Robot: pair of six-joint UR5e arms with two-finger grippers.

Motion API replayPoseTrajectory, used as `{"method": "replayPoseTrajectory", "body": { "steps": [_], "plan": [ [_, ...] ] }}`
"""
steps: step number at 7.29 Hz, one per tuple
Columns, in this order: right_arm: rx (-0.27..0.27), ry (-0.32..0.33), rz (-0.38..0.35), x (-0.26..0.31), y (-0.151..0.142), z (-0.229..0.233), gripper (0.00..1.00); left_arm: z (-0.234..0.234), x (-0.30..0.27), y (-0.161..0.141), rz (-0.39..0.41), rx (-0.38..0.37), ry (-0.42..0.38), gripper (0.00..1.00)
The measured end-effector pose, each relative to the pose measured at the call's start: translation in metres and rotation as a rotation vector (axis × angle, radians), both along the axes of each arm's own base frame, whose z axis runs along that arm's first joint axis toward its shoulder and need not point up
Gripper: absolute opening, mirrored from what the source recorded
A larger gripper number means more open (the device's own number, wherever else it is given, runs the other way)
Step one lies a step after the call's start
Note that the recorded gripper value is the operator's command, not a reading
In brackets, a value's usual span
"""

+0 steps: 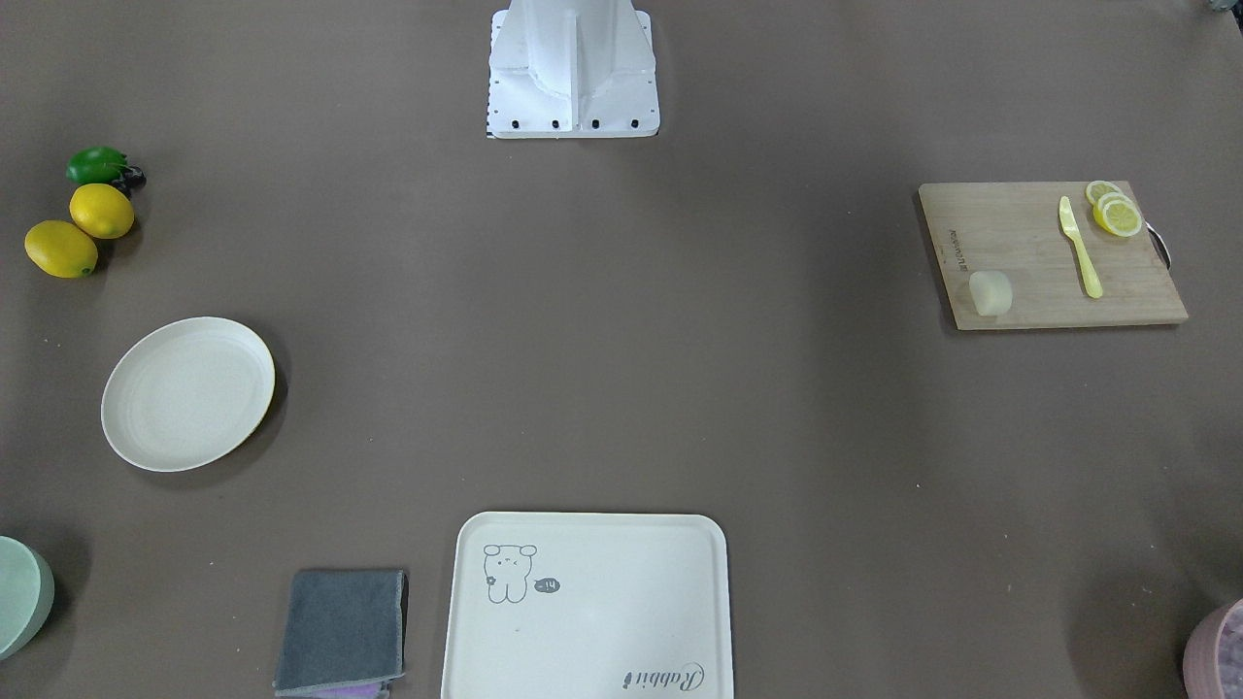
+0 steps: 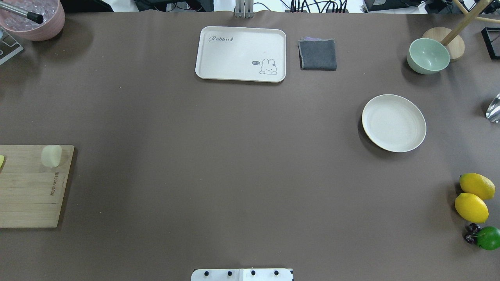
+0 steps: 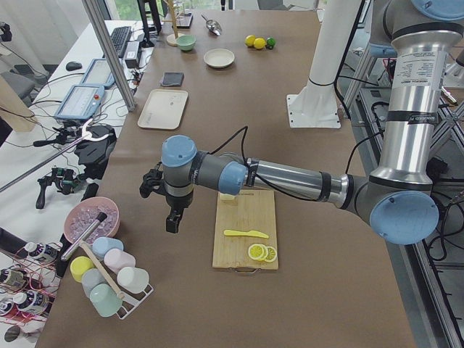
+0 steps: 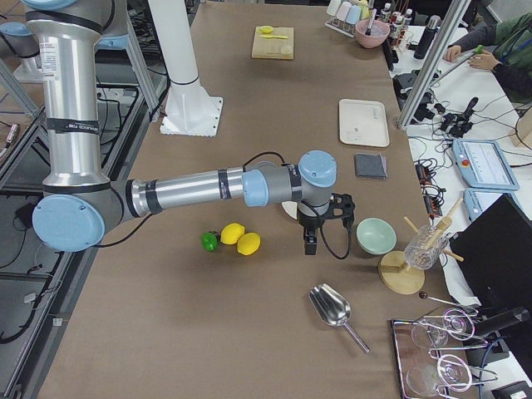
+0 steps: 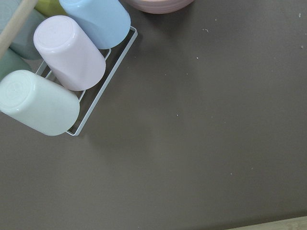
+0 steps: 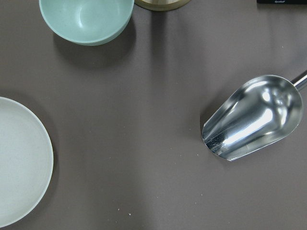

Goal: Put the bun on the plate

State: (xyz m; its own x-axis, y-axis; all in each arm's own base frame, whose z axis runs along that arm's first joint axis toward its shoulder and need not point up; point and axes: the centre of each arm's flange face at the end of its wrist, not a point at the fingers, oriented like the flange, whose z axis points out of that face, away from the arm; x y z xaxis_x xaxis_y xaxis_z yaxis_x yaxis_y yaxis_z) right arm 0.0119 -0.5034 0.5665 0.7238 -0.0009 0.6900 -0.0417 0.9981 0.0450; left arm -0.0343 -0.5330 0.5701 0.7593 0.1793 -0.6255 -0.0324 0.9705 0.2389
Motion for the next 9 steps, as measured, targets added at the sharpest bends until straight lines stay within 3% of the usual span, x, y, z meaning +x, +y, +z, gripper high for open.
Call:
{"method": "replayPoseTrajectory", "body": {
  "steps": [9],
  "plan": [
    [-0.030,0.008,-0.004,-0.002,-0.003,0.013,1.00,0.019,-0.003,0.014,-0.005,-0.036,-0.004,0.98]
  ]
}}
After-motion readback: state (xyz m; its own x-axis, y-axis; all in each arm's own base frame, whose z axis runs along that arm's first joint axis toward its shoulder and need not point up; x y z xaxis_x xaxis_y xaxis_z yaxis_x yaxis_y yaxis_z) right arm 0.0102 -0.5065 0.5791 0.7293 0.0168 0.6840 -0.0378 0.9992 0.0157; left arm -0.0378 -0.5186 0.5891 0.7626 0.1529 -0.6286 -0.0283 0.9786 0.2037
